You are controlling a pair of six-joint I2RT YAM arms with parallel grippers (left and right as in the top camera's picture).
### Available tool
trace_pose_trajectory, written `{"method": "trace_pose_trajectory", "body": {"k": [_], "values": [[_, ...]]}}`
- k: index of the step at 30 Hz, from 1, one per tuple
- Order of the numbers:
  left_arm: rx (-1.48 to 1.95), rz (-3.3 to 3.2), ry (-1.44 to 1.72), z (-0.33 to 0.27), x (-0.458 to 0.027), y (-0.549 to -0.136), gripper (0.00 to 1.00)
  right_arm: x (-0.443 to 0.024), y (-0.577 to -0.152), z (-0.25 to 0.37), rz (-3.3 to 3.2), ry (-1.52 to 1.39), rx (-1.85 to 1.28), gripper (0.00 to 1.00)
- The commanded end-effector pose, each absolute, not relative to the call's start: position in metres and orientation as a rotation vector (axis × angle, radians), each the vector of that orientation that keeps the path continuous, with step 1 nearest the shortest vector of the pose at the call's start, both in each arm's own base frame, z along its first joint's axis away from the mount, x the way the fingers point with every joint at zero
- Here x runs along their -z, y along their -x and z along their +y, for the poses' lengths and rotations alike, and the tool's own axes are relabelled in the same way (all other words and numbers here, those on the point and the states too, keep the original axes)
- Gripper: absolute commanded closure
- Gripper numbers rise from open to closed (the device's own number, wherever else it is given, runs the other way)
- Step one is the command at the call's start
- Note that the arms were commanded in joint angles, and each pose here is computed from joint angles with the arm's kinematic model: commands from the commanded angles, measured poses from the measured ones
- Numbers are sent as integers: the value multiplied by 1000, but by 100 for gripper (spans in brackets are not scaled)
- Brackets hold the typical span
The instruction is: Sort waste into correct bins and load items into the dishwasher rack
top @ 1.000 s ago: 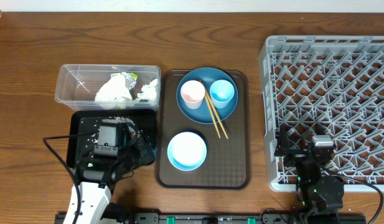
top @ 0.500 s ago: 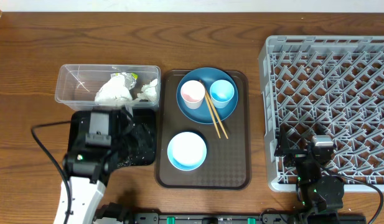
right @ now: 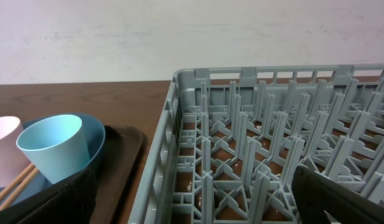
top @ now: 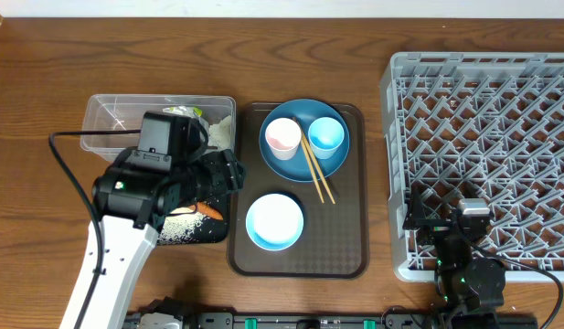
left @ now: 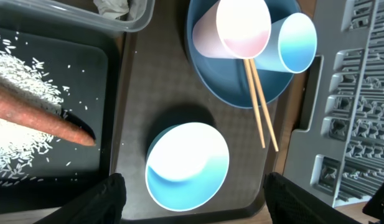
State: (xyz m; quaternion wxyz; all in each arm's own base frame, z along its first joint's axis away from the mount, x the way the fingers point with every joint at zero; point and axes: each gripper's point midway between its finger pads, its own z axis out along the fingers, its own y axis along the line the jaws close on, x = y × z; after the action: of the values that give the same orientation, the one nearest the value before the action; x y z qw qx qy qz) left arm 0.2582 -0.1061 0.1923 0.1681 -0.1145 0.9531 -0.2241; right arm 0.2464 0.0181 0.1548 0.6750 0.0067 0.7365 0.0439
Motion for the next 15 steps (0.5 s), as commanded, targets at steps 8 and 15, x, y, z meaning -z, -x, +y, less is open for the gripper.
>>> {"method": "trace_pose_trajectory", "body": {"k": [8,15], "values": [[627,2736,316,-106,-192,-254,15,-153,-246,19,1661,-8,-95,1],[625,2745,319,-105,-190,-252,13,-153,-246,19,1661,-8,-95,1]]}}
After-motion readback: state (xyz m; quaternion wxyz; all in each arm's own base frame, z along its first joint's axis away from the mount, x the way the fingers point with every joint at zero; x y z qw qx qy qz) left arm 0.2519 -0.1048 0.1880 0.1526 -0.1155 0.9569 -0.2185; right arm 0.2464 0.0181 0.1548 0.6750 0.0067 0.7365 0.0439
